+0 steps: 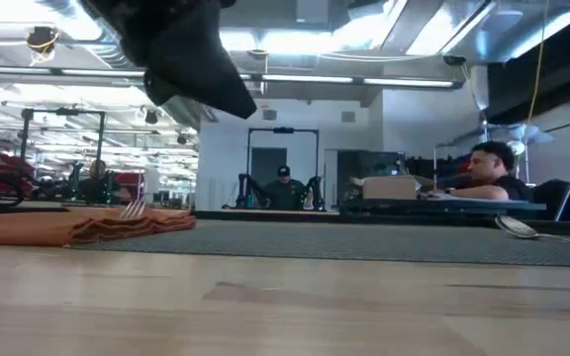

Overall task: Set table place
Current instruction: Put the silver table knife on the gray tablemat to the left of the silver spoon

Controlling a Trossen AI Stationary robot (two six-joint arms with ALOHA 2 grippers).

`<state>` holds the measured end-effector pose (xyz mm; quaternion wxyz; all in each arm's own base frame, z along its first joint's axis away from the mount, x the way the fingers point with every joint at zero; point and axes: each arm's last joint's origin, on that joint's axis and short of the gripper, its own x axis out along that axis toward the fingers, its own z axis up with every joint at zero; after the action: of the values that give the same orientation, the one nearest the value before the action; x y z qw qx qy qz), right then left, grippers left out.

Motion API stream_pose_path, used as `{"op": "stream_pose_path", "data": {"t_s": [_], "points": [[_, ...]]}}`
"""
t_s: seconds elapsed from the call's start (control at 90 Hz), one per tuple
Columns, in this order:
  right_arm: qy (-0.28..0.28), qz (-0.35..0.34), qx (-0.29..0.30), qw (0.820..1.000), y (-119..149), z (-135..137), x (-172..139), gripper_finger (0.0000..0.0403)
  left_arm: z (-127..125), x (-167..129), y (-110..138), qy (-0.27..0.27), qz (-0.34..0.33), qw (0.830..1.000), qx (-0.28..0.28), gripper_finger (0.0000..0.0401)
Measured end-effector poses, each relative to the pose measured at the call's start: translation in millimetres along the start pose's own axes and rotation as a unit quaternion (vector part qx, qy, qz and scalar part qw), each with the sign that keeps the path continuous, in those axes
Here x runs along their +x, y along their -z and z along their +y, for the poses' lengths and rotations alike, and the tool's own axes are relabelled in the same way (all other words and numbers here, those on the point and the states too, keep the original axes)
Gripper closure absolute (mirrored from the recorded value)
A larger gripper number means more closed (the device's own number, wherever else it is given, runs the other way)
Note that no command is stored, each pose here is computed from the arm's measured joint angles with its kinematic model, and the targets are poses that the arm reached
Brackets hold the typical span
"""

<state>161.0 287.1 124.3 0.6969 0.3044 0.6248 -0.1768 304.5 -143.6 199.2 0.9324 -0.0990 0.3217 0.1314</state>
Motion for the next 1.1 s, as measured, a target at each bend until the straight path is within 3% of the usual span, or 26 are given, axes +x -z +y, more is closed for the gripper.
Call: {"op": "stream_pose_path", "data": {"t_s": [0.189,0.467,0.689,0.811,0.933,1.1], "points": [[-0.018,-0.013,0.035,0.999,-17,7,3,0.0403,-2,-1,0,-0.005,-0.009,1.000,0.001,0.0401],[-0.068,-0.034,0.033,0.997,-54,20,5,0.0403,-4,1,-1,0.000,-0.020,1.000,0.001,0.0401],[-0.057,-0.124,0.028,0.990,-82,17,2,0.0403,-4,2,-1,0.001,-0.023,1.000,0.005,0.0401],[-0.046,-0.158,-0.005,0.986,-101,15,-2,0.0403,-5,3,-1,0.003,-0.024,1.000,-0.006,0.0401],[-0.064,-0.135,-0.073,0.986,-116,19,-2,0.0403,-11,4,3,0.016,-0.028,0.999,-0.038,0.0401],[-0.050,-0.118,-0.163,0.978,-112,17,-9,0.0403,-33,5,18,0.057,-0.035,0.996,-0.067,0.0401]]}}
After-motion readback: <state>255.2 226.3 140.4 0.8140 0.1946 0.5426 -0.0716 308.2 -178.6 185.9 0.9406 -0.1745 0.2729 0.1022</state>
